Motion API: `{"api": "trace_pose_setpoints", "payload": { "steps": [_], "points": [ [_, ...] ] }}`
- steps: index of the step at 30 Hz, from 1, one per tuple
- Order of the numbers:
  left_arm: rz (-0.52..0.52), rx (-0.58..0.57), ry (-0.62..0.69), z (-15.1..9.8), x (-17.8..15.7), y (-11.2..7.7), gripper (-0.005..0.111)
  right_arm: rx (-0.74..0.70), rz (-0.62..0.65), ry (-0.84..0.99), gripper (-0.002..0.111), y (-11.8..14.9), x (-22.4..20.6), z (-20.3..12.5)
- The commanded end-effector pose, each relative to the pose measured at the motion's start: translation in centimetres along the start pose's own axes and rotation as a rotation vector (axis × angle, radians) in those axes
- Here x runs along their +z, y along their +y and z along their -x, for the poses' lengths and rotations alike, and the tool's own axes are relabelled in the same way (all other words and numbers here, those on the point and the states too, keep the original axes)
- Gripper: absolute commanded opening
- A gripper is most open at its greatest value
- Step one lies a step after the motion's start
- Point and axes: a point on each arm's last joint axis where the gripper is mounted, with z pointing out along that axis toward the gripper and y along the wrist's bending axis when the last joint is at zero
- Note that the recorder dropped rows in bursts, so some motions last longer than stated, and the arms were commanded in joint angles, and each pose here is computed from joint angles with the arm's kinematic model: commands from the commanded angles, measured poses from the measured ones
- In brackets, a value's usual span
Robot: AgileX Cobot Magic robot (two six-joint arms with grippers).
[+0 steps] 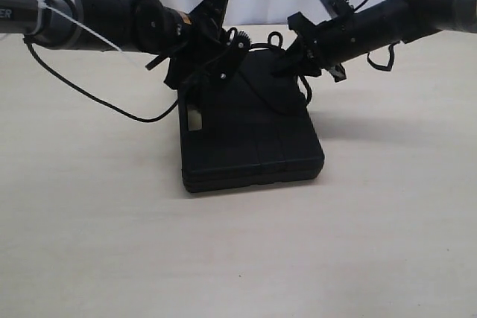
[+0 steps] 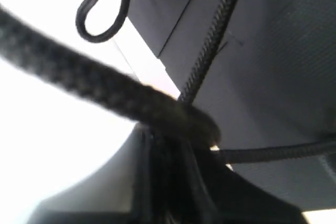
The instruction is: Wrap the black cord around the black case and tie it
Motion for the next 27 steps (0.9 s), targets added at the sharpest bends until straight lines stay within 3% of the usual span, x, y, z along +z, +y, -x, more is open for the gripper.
{"api": "trace_pose_setpoints", "payload": {
  "steps": [1, 4, 8, 12, 27],
  "points": [
    [0.037, 0.028, 0.016, 0.03, 0.00, 0.53, 0.000, -0.064, -0.066, 0.087, 0.005, -0.11, -0.57, -0.65],
    [0.037, 0.028, 0.016, 0.03, 0.00, 0.53, 0.000, -0.083, -0.097, 0.117, 0.007, -0.41, -0.63, -0.90],
    [0.037, 0.028, 0.016, 0.03, 0.00, 0.53, 0.000, -0.085, -0.097, 0.134, 0.027, -0.41, -0.64, -1.05],
    [0.037, 0.028, 0.016, 0.03, 0.00, 0.53, 0.000, -0.085, -0.096, 0.136, 0.039, -0.40, -0.65, -1.07],
    [0.027, 0.028, 0.010, 0.09, 0.00, 0.44, 0.000, -0.105, -0.170, 0.169, 0.041, -0.53, -1.22, -1.31]
  ]
}}
